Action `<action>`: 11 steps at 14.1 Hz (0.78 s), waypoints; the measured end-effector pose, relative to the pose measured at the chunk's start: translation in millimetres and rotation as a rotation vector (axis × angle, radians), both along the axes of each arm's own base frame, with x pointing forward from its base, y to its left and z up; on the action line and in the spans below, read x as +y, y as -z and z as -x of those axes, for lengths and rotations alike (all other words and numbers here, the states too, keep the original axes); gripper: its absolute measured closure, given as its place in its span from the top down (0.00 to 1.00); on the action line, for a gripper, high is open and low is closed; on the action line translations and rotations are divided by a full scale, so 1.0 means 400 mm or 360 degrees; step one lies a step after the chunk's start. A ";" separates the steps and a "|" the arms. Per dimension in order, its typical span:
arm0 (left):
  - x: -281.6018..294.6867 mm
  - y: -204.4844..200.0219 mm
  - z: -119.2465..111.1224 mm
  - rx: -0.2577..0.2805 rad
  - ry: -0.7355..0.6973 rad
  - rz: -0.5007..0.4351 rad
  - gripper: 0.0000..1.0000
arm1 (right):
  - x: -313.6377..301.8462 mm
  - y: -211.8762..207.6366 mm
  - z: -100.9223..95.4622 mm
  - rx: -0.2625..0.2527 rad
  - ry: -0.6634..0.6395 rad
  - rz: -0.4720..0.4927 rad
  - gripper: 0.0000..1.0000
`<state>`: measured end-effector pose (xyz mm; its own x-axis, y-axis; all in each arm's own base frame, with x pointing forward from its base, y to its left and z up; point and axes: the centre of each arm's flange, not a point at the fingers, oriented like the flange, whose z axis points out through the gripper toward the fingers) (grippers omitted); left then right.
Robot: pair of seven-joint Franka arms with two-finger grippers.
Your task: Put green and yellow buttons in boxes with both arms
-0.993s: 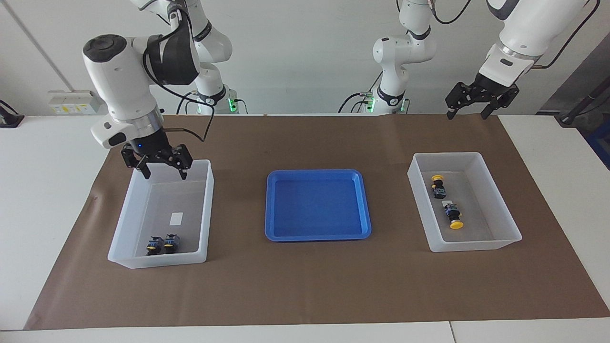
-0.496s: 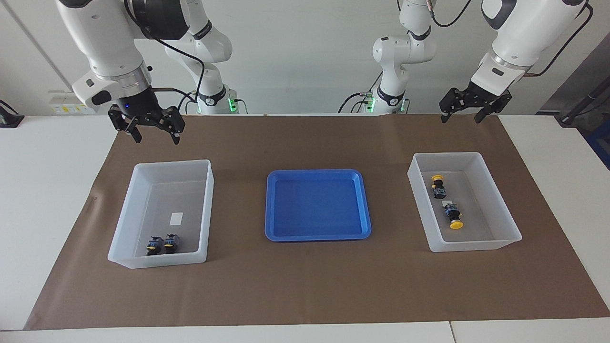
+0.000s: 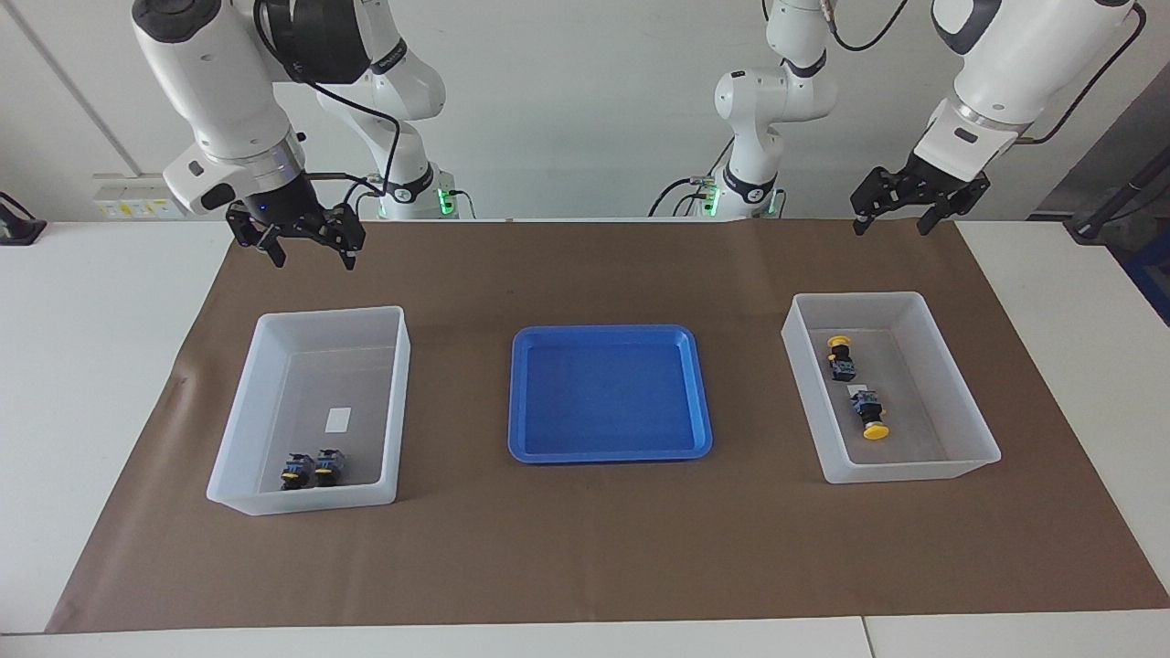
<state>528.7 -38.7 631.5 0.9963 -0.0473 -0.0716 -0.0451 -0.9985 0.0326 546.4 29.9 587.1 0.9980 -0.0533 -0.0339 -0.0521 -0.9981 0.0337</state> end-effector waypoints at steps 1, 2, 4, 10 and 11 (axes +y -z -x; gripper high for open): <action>0.000 -0.001 0.001 -0.0001 0.0000 0.0000 1.00 | 0.000 0.000 0.000 -0.0001 0.0000 0.0000 1.00; 0.000 -0.002 0.001 -0.0002 0.0001 0.0000 1.00 | 0.000 -0.001 0.000 -0.0003 0.0000 0.0000 1.00; -0.002 -0.003 0.002 -0.0004 0.0003 0.0000 1.00 | 0.000 -0.005 -0.001 -0.0010 0.0000 -0.0001 1.00; -0.002 -0.023 0.006 -0.0030 0.0003 0.0002 1.00 | 0.000 -0.015 0.000 -0.0023 -0.0001 -0.0001 1.00; -0.001 -0.026 0.007 -0.0034 0.0003 0.0002 1.00 | 0.000 -0.016 0.000 -0.0025 -0.0001 -0.0001 1.00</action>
<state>526.0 -39.3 642.0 0.9975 -0.0493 -0.0500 -0.0477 -0.9983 0.0327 546.6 30.1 593.6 0.9984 -0.0528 -0.0183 -0.0522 -0.9981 0.0323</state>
